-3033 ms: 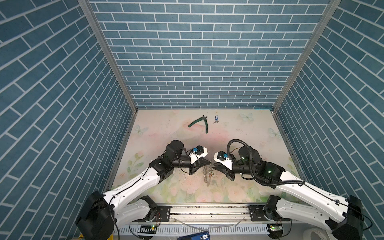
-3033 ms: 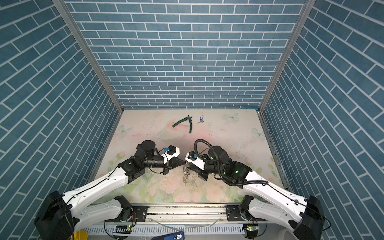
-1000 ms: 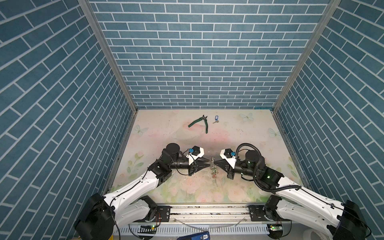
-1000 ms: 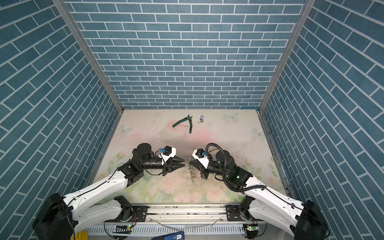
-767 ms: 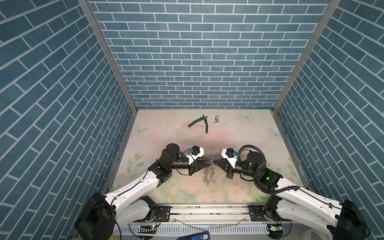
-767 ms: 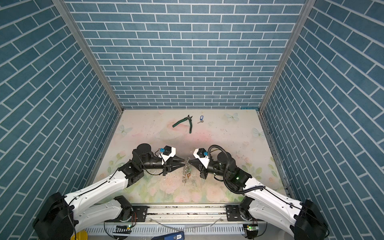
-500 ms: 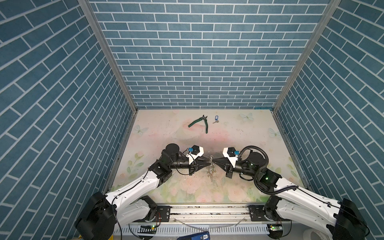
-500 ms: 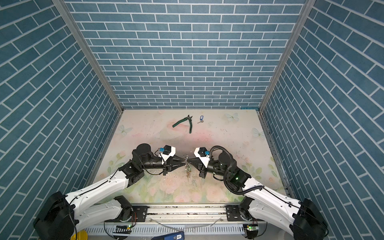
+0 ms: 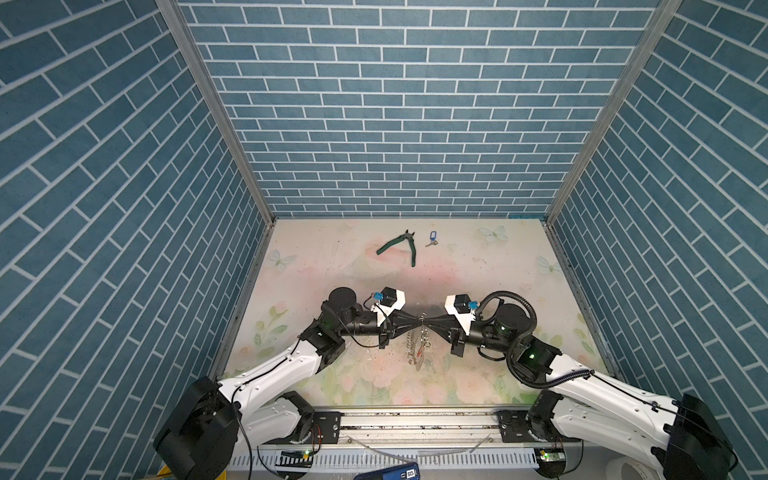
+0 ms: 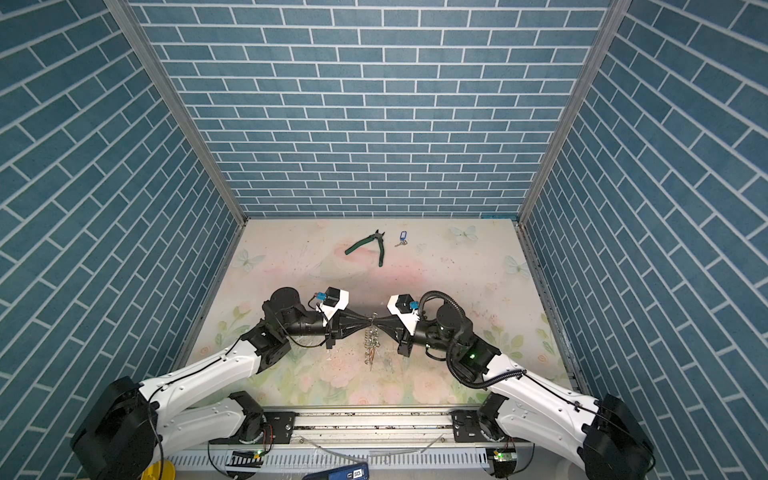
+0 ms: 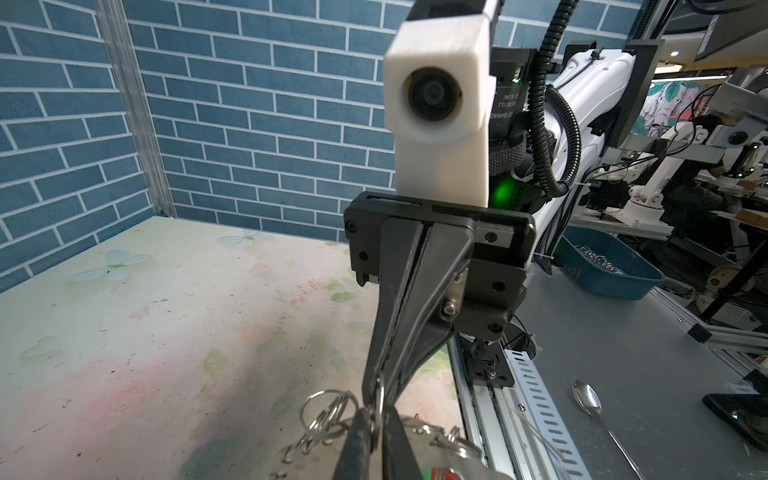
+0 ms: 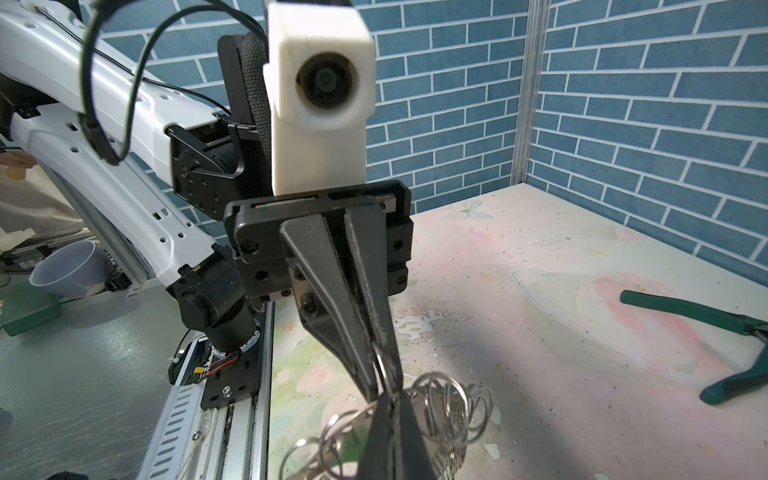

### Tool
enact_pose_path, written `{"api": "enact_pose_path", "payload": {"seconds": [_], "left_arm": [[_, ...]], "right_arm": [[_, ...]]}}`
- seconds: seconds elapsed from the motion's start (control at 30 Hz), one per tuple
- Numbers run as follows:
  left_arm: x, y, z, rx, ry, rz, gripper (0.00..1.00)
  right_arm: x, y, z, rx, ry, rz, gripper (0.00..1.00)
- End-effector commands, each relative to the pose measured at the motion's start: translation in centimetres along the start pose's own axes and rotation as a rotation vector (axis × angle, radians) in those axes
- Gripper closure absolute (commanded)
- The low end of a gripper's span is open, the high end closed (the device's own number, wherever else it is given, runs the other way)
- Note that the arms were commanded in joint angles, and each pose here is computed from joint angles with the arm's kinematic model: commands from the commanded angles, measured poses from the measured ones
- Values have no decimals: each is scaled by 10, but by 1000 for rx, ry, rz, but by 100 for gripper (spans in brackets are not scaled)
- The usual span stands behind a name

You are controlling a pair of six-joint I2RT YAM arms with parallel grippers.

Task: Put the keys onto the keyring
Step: 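Hold the hanging rings with both grippers close together above the table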

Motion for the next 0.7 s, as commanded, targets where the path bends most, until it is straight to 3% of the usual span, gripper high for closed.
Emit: {"api": "enact_pose_path", "payload": {"seconds": [0.0,0.27,0.37,0.53,0.67], "left_arm": [[0,-3,-1,10,15,-18,90],[0,1,1,8,10,13,100],[0,6,4,7,-17,77,100],[2,12,7,15,-30,178,100],[4,17,3,23,-19,231,100]], "right_arm": [[0,-3,3,4,-32,-31,100],[-1,-7,3,-8,-25,-29,100],[-6,-2,-1,-27,48,49,100],[-20,7,-3,-111,123,232,78],[-15,1,-2,-106,108,252,76]]}}
Point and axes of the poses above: each gripper's point midway between its finger pads, its own x axis out along the fingers, its own z axis along the line the jaws close on, y = z × x, the point moved 6 cm from there along -x, back along the fingers, and after that the axes turned 8 degrees about x, right-handed, at the moved point
